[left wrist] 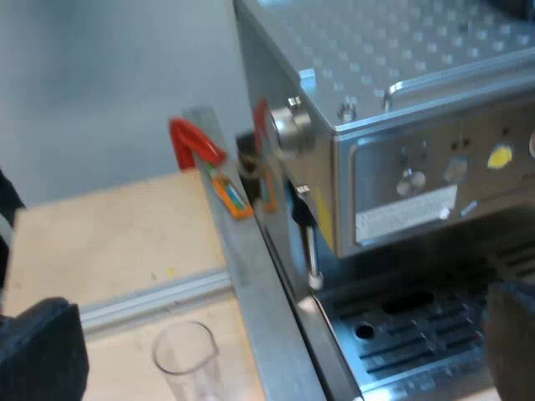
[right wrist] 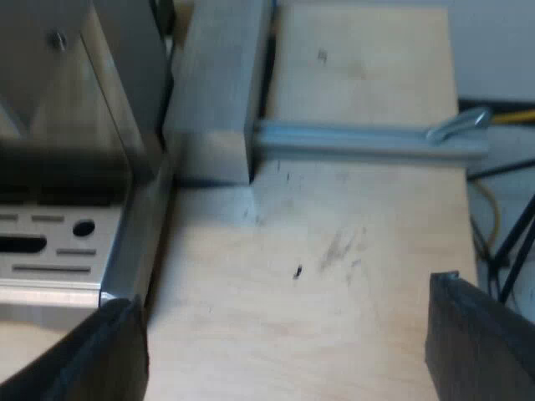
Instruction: Grind coffee beans and then tamp
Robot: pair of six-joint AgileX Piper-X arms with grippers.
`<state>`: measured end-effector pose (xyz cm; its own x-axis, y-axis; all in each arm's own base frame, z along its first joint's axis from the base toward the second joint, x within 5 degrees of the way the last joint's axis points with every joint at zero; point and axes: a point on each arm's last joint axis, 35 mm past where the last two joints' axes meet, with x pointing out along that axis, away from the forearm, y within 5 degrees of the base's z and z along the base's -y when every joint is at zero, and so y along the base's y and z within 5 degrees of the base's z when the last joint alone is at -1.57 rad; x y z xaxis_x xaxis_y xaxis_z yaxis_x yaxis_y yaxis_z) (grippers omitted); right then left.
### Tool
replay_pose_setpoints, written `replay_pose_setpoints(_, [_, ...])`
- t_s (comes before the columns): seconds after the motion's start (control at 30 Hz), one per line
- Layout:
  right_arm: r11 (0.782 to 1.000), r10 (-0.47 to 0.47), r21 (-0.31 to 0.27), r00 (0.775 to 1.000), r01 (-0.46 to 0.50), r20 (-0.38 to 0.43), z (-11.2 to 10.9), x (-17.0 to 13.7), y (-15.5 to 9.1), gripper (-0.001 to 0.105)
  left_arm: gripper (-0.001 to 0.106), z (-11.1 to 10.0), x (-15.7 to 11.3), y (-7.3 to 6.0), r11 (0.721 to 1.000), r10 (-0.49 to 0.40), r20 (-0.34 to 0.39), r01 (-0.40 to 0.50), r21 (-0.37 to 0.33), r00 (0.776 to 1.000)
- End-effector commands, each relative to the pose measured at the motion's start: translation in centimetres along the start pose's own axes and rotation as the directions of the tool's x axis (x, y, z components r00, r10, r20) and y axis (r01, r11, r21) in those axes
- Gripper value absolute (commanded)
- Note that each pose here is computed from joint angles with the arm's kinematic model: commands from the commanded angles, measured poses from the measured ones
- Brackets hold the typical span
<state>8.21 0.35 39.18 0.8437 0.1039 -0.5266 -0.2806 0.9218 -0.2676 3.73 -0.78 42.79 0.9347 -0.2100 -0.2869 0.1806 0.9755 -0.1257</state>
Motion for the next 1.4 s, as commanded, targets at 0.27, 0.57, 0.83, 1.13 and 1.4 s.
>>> replay_pose_setpoints(0.27, [0.999,-0.036,-0.004,0.992,0.036,0.124,-1.0,-3.7,0.9,0.070,0.098,-1.0,-3.6,-0.3,0.999,0.024,0.123,-0.027,0.020,0.992])
replay_pose_setpoints(0.57, [0.999,0.035,-0.007,0.993,-0.034,0.114,-5.0,-6.1,3.0,0.070,0.098,-5.9,-5.9,0.0,0.999,0.040,0.137,-0.043,0.019,0.990])
replay_pose_setpoints(0.83, [1.000,0.024,-0.011,0.990,-0.023,0.140,-9.2,-5.2,4.6,0.070,0.098,-7.4,-5.6,0.1,0.999,0.047,0.072,-0.048,0.015,0.996])
replay_pose_setpoints(1.13, [0.997,0.028,0.065,0.995,-0.035,0.093,-10.0,-3.2,4.7,0.070,0.098,-9.1,-4.7,0.5,0.997,0.078,-0.059,-0.079,-0.022,0.995])
replay_pose_setpoints(1.4, [0.998,0.004,0.056,0.988,-0.012,0.156,-9.8,-1.2,4.4,0.070,0.098,-10.0,-2.0,1.0,0.989,0.113,-0.062,-0.118,-0.094,0.992])
